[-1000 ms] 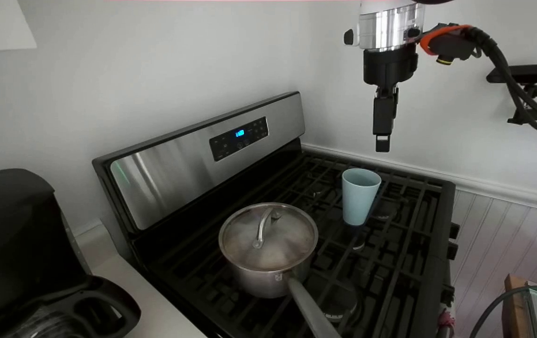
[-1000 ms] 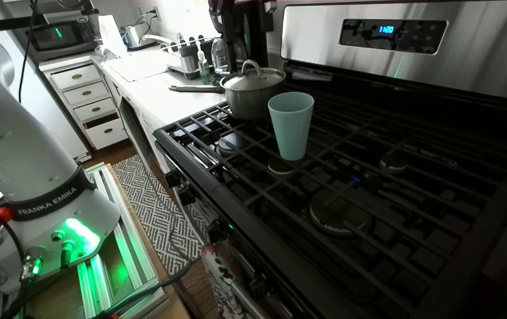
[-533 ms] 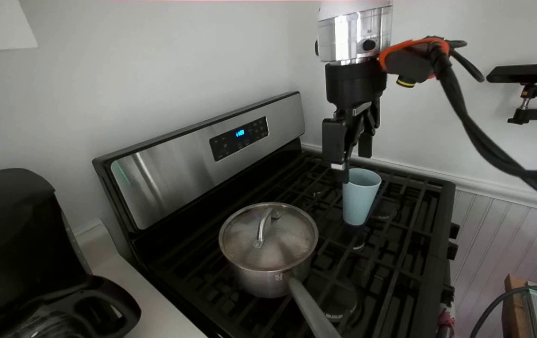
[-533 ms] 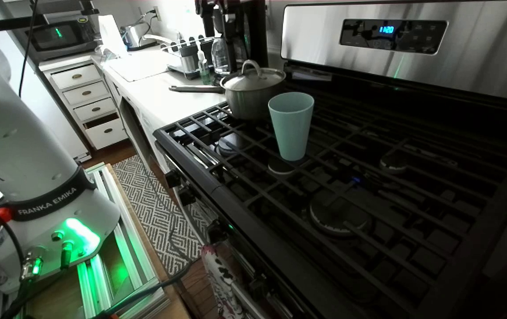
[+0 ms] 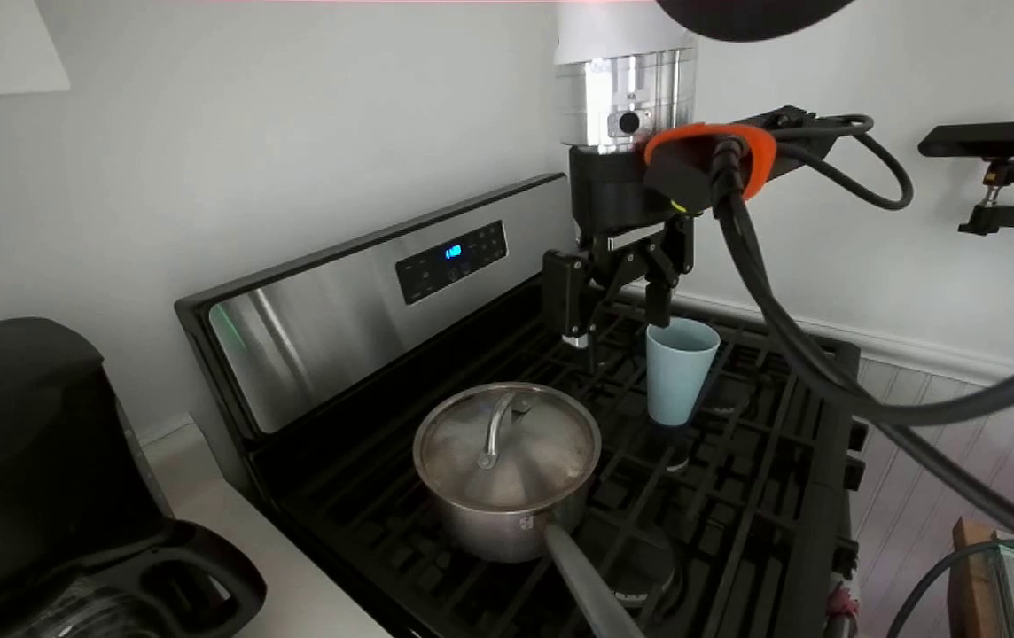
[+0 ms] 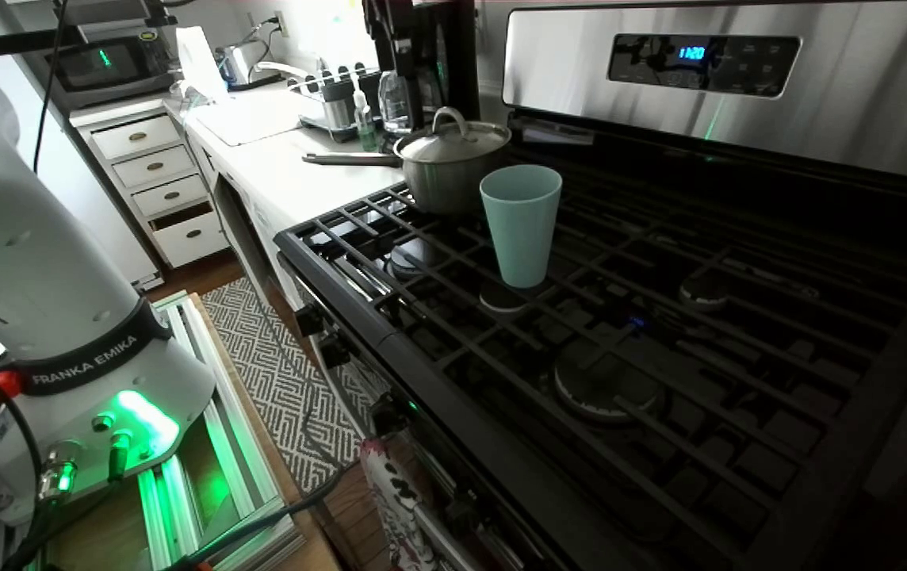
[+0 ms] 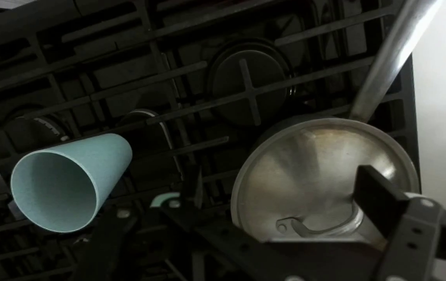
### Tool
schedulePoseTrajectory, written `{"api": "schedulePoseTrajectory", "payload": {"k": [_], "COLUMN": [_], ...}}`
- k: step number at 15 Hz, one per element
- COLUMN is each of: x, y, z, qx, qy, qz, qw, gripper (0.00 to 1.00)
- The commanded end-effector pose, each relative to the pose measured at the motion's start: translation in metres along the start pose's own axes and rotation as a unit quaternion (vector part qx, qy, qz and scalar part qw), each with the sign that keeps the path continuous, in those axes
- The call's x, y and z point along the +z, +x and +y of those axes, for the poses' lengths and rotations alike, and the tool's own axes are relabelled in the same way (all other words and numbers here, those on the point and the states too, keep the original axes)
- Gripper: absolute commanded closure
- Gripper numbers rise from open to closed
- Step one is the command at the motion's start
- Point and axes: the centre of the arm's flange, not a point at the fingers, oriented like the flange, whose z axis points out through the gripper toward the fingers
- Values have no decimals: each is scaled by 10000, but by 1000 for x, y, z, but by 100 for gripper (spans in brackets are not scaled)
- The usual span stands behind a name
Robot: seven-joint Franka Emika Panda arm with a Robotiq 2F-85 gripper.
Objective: Remove the lid from the pot, put it on the stove and then pour the contents of the cup on the stove into the pot
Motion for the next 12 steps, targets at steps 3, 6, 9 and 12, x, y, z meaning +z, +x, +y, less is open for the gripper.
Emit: {"api": "schedulePoseTrajectory", "payload": {"k": [3, 6, 9, 12], "x": [19, 28, 44, 59], "y": [8, 20, 30, 40], "z": [-19, -34, -50, -58], "qx": [435, 1056, 1634, 2060], "qy": [176, 543, 691, 760], "qz": [98, 242, 304, 394], "qw": [9989, 9926, 9837, 9748], "gripper": [0, 0, 0, 0]}}
